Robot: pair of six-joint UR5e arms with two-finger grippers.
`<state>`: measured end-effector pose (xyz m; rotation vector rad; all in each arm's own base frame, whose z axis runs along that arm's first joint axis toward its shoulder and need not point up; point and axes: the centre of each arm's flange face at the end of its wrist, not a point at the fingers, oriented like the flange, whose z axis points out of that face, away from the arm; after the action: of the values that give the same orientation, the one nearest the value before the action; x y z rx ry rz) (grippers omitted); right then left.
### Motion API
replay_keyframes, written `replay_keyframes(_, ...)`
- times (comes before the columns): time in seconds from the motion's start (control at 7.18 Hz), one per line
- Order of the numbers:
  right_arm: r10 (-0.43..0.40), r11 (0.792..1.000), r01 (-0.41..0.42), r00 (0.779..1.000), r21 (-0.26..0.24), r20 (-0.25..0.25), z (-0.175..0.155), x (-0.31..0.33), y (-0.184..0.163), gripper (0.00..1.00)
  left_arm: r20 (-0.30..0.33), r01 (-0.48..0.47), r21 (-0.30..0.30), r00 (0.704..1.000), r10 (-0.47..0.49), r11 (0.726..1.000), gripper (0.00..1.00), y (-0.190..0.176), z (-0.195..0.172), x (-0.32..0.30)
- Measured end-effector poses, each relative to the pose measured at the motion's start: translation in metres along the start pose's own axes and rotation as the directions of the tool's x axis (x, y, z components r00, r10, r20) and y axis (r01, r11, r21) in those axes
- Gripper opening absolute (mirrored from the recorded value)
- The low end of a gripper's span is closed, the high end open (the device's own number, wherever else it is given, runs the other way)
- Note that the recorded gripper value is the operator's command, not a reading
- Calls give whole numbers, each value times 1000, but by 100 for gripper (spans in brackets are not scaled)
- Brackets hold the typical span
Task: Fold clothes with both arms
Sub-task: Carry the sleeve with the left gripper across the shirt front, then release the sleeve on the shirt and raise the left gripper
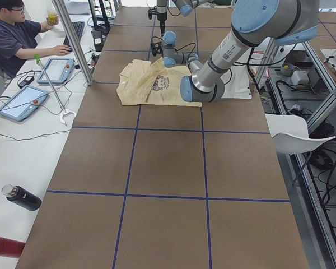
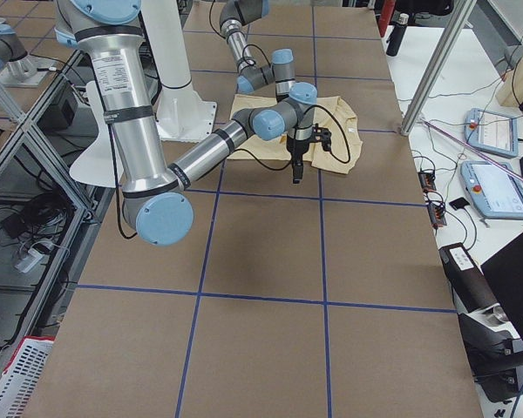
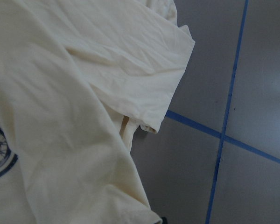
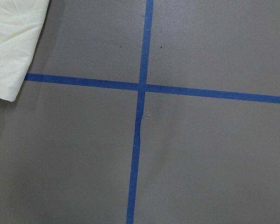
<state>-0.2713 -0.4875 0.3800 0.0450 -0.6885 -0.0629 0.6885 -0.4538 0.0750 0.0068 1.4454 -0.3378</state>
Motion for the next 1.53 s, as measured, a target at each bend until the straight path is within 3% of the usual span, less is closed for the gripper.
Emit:
replay_keyframes(0.28, 1, 1000, -1, 1000, 1, -1, 0, 0, 0, 100, 3, 0, 38, 1000, 0, 999, 0, -20, -4, -4)
replay_keyframes(0.7, 0, 1000, 0, 1000, 2, 0, 0, -1, -1, 100, -69, -5, 101, 998, 12, 995, 0, -71, -21, -7)
replay_keyframes(0.97, 1, 1000, -1, 1000, 4, 2, -1, -2, -1, 100, -59, 0, 128, 998, 8, 992, 0, -85, -12, -26)
replay_keyframes(1.11, 1, 1000, -1, 1000, 5, 2, -2, -2, -1, 100, -37, 3, 137, 999, 2, 990, 28, -91, -7, -44)
replay_keyframes(1.25, 0, 1000, 0, 1000, 5, 3, -2, -2, -1, 100, -17, 3, 148, 1000, -1, 989, 67, -100, -7, -59)
replay_keyframes(1.39, 0, 1000, 0, 1000, 5, 3, -2, -3, -1, 100, -3, 4, 161, 1000, -3, 987, 100, -113, -12, -72)
replay_keyframes(1.53, 0, 1000, 0, 1000, 5, 4, -2, -3, -1, 100, 2, 5, 171, 1000, -5, 985, 100, -122, -22, -84)
